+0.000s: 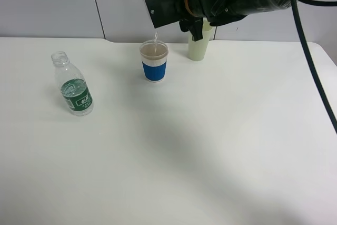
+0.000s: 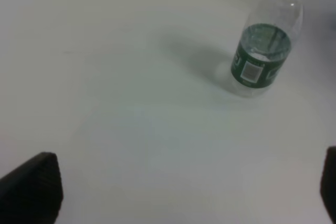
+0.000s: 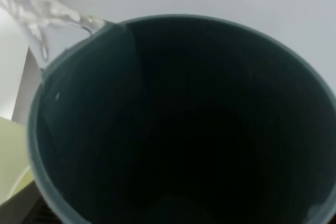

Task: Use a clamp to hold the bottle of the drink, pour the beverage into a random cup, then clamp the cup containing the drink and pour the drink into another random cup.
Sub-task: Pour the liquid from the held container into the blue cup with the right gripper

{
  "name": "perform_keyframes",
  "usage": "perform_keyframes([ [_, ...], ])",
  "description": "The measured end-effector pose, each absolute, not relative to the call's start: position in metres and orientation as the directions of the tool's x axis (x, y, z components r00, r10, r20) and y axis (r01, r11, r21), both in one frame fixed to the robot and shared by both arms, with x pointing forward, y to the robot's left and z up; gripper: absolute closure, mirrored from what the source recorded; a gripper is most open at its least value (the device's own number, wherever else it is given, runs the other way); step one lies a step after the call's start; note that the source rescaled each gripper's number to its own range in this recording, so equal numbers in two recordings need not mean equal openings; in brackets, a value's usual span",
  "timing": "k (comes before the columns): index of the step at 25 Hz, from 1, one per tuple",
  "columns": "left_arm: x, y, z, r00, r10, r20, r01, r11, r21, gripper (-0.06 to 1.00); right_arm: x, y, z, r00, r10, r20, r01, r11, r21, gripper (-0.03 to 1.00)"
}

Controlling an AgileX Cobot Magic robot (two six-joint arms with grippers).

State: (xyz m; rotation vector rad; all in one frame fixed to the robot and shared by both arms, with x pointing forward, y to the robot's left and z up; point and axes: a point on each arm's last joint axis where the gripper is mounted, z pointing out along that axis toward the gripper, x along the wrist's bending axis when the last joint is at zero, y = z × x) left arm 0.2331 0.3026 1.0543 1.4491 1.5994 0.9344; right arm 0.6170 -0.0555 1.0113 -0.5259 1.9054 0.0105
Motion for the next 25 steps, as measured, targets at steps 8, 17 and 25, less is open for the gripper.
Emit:
perform_keyframes([
  [8,0.2331,0.3026,1.0543,-0.057,0.996,-0.066,0.432,0.084,0.898,-0.06,0.617,-0.0555,1.0113,-0.293,-0.36,-0.886,-0.365,0.899,-0.244,0.96],
  [17,0.2331,0.3026,1.0543,-0.057,0.996,-0.066,0.432,0.084,0.898,-0.06,0.617,-0.0555,1.0113,-0.269,-0.416,-0.868,-0.383,0.874,-0.3,0.96],
  [25,0.2331,0.3026,1.0543,-0.057,0.996,-0.066,0.432,0.084,0.898,-0.06,0.6172,-0.0554,1.0116,-0.265,-0.424,-0.866,-0.385,0.87,-0.308,0.96],
])
